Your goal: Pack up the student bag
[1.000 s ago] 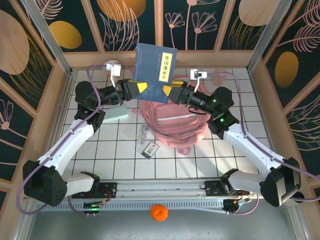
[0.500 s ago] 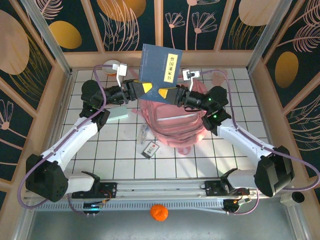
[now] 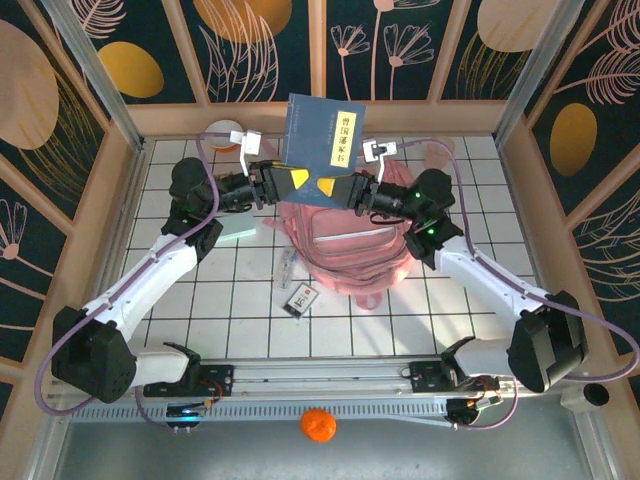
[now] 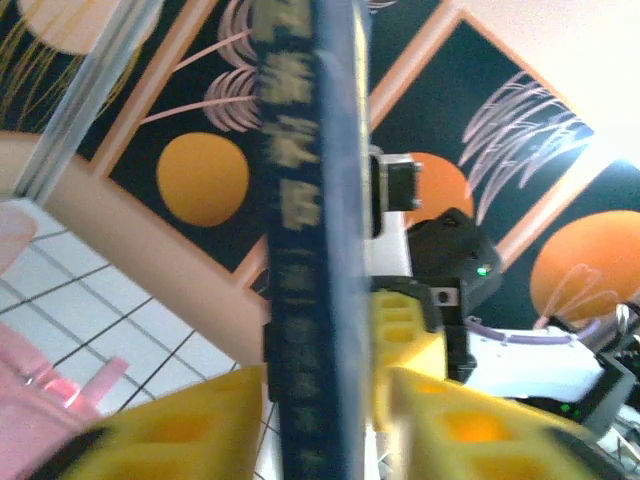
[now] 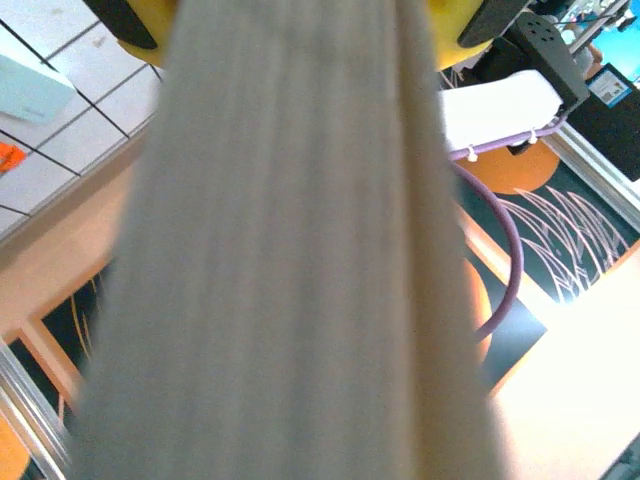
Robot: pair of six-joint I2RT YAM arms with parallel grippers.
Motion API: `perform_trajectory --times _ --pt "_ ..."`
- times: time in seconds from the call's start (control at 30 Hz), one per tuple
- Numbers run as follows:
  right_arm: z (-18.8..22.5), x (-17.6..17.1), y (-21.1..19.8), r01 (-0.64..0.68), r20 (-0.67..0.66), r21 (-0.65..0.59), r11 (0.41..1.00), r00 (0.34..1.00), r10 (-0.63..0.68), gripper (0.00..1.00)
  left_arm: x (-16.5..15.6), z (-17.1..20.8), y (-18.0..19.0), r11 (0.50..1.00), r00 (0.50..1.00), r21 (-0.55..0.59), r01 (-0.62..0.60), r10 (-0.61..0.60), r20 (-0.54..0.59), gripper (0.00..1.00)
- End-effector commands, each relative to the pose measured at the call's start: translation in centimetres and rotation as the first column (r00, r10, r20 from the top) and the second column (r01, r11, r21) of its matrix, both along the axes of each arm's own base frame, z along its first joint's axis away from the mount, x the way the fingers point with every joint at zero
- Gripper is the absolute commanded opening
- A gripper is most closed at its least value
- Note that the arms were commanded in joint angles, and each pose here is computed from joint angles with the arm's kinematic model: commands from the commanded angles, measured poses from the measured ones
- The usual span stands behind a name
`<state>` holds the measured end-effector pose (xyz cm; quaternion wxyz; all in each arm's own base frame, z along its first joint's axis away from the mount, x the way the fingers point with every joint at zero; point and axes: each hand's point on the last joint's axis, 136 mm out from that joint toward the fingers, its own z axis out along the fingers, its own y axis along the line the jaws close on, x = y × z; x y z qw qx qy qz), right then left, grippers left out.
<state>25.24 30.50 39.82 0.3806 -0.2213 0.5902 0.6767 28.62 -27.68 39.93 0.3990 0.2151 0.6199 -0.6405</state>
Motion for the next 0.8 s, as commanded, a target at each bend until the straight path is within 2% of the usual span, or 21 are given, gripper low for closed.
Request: perform_trajectory --times 0.0,0.1,0.2,0.3,0.37,0.43,0.47,0.53,0.63,0.7,0.77 --pt "1.4 -0.5 -2.3 0.093 0.082 -0.017 0.996 0.992 -0.091 0.0 0.4 0.2 0.4 0.99 0.989 0.105 -0.091 0.077 0.126 0.61" --pt "0.0 0.0 -3.7 0.2 0.102 -0.126 0.972 0.977 -0.188 0.0 0.4 0.0 1.0 0.959 0.955 0.227 -0.171 0.105 0.279 0.64" --pt "-1.6 0.4 -5.7 0.301 0.147 -0.269 0.915 0.952 -0.269 0.0 0.3 -0.1 1.9 0.907 0.888 0.337 -0.254 0.081 0.452 0.67" --pt "-2.3 0.4 -8.2 0.394 0.24 -0.384 0.835 0.916 -0.321 0.0 -0.2 -0.4 2.6 0.854 0.779 0.403 -0.33 0.005 0.627 0.71" --pt "-2.6 0.2 -9.4 0.438 0.317 -0.442 0.783 0.893 -0.321 0.0 -1.0 -0.8 2.9 0.833 0.688 0.422 -0.357 -0.071 0.722 0.77" --pt "-3.0 -0.1 -10.1 0.47 0.396 -0.49 0.734 0.87 -0.293 0.0 -1.0 -1.1 3.0 0.82 0.644 0.434 -0.374 -0.108 0.757 0.81" --pt "-3.6 -0.1 -10.5 0.483 0.425 -0.526 0.7 0.862 -0.275 0.0 -1.0 -1.3 3.0 0.812 0.635 0.45 -0.371 -0.132 0.761 0.82" --pt "-5.1 -0.2 -11.1 0.494 0.483 -0.582 0.646 0.849 -0.215 0.0 -0.9 -1.9 2.6 0.802 0.648 0.495 -0.334 -0.186 0.738 0.81" --pt "-6.9 -1.0 -11.3 0.493 0.584 -0.632 0.598 0.81 -0.051 0.0 -0.6 -2.7 2.0 0.794 0.67 0.546 -0.268 -0.255 0.698 0.79" --pt "-7.2 -0.3 -11.8 0.526 0.608 -0.641 0.559 0.792 -0.048 0.0 -0.6 -3.2 1.7 0.791 0.667 0.559 -0.249 -0.279 0.691 0.79" --pt "-7.9 -0.3 -11.9 0.521 0.625 -0.666 0.534 0.781 0.018 0.0 -0.7 -3.4 1.4 0.792 0.655 0.56 -0.245 -0.291 0.698 0.8"
